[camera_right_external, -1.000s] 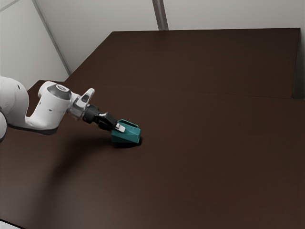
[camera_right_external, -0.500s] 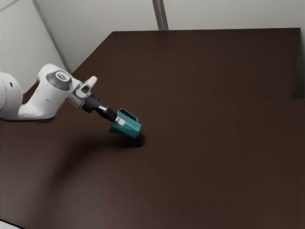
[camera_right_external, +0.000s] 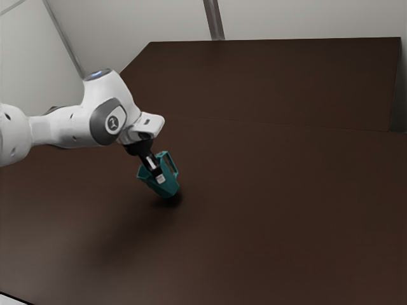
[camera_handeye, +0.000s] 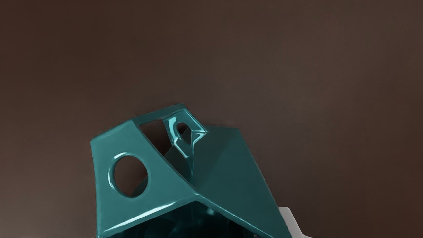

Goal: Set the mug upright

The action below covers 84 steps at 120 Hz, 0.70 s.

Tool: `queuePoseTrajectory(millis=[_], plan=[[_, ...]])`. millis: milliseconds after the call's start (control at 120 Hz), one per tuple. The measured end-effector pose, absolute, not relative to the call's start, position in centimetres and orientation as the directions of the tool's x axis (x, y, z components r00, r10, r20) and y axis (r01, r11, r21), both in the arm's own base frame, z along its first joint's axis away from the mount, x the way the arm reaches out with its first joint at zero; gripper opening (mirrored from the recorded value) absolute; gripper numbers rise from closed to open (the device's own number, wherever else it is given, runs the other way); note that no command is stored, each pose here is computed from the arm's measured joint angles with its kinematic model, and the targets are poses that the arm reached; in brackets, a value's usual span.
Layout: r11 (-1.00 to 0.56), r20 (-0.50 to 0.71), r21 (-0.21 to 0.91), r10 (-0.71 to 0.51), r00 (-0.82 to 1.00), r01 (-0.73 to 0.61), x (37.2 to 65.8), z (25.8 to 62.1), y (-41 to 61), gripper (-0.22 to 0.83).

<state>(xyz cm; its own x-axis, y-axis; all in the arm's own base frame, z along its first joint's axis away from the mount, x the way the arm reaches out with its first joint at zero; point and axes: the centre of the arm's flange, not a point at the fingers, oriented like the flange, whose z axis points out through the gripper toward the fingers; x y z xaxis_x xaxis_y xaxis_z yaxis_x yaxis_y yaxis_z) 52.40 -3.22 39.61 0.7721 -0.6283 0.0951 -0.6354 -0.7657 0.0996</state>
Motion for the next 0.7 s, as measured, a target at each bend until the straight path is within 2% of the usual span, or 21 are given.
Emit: queuePoseTrajectory(millis=[283,533,583,700], plan=[[-0.845,0.023,0.008,-0.535,0.845,-0.535,51.4,38.3,-1.1,-0.17],[-0.871,-0.002,-0.005,-0.49,0.871,-0.49,51.3,37.1,-2.4,-0.17],[-0.875,-0.003,-0.009,-0.485,0.875,-0.485,51.3,37.1,-2.6,-0.11],[-0.885,-0.008,-0.012,-0.465,0.885,-0.465,51.2,36.8,-2.7,0.15]])
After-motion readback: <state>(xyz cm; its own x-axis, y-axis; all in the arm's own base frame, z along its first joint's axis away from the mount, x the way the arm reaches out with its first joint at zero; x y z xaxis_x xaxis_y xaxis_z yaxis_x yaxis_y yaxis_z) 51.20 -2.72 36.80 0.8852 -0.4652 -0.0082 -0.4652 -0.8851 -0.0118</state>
